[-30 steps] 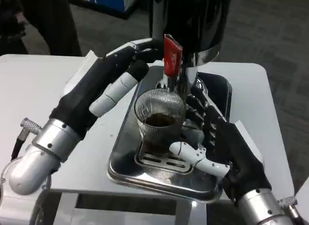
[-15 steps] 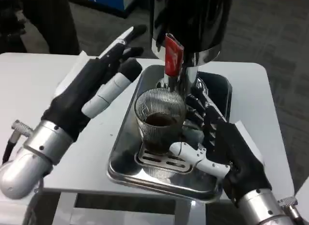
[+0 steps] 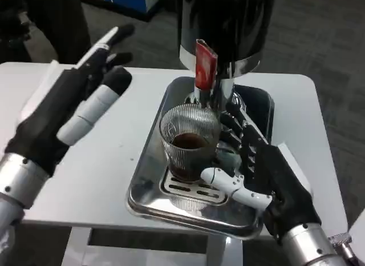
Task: Grasp the cup under the faucet to collect the drink, then remove the cup.
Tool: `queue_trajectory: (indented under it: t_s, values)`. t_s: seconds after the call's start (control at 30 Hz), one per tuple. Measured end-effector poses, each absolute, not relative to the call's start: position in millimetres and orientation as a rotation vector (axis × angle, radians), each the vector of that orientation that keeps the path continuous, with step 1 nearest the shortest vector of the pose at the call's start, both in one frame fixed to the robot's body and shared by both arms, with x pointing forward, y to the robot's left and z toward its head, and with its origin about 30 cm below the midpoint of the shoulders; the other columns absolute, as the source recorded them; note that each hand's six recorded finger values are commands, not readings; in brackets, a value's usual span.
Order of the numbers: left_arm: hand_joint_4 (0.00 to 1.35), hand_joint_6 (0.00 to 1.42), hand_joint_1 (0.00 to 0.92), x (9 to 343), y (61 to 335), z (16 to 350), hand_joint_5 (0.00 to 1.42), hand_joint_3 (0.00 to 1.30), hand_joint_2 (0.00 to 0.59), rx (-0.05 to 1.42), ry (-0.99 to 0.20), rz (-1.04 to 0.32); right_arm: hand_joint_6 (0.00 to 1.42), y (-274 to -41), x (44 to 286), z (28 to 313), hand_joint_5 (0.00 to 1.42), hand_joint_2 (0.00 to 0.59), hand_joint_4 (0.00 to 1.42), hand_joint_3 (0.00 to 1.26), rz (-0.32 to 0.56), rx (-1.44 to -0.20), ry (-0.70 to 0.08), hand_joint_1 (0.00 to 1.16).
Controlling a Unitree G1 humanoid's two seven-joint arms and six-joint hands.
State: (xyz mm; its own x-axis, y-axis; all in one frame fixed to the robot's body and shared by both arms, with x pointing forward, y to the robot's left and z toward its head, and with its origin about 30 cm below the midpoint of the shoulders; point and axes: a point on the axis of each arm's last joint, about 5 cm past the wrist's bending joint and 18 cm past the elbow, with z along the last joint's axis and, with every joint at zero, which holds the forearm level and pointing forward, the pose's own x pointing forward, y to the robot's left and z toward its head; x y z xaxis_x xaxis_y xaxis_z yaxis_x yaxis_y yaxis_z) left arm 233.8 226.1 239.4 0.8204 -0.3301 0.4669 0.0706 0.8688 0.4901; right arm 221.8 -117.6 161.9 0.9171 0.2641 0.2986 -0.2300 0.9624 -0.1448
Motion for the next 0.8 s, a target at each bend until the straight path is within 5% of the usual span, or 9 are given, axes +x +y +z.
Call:
queue_trajectory:
  t_s: [0.8]
  values:
    - [0.00, 0.01, 0.000, 200, 289, 209, 0.03, 0.03, 0.037, 0.576, -0.335, -0.215, 0.31, -117, 222, 162, 0.13, 0.179, 0.09, 0.05, 0.258, -0.108, -0.323, 0.76]
